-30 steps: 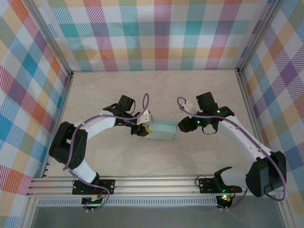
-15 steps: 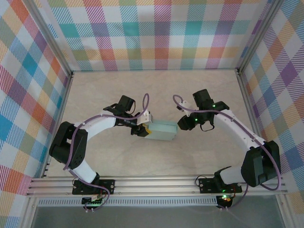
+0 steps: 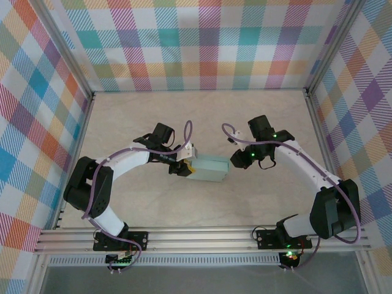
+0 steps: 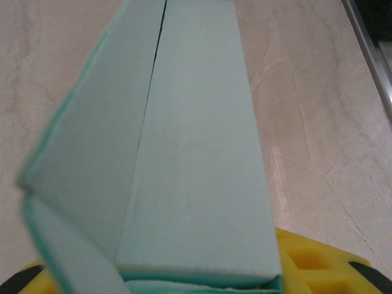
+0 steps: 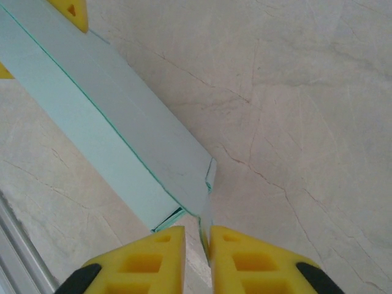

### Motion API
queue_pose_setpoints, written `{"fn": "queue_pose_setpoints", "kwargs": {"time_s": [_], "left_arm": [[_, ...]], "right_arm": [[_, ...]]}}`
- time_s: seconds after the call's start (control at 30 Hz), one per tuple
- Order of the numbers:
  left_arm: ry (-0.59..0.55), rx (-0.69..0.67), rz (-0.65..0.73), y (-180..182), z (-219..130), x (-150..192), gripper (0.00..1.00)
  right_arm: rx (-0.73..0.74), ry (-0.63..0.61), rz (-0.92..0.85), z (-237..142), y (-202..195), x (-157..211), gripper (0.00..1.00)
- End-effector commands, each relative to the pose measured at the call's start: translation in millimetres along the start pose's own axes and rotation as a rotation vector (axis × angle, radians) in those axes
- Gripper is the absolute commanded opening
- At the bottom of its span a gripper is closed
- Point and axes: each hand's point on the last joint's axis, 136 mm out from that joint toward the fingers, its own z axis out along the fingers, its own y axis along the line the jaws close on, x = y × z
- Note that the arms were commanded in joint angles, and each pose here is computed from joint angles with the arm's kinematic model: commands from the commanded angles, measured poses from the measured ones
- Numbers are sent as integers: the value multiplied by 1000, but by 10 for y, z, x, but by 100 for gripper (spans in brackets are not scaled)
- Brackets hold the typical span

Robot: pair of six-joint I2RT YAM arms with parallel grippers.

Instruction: Fold the paper box

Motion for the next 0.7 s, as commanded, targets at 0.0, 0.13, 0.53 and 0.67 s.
{"fn": "queue_pose_setpoints", "kwargs": {"time_s": [0.0, 0.13, 0.53, 0.67], "left_arm": [[-20, 53, -16, -90, 44, -27, 32], [-26, 66, -24, -105, 48, -37, 31], [-24, 66, -29, -92, 50, -43, 32], [-24, 44, -39, -40, 57, -47, 32]], "right_arm": [[-4, 8, -15, -9, 20, 7, 14], [-7, 8, -16, -1, 19, 8, 14], [-14, 25, -22, 29, 17, 33, 0], [-19, 12, 4, 15, 32, 11, 0]]}}
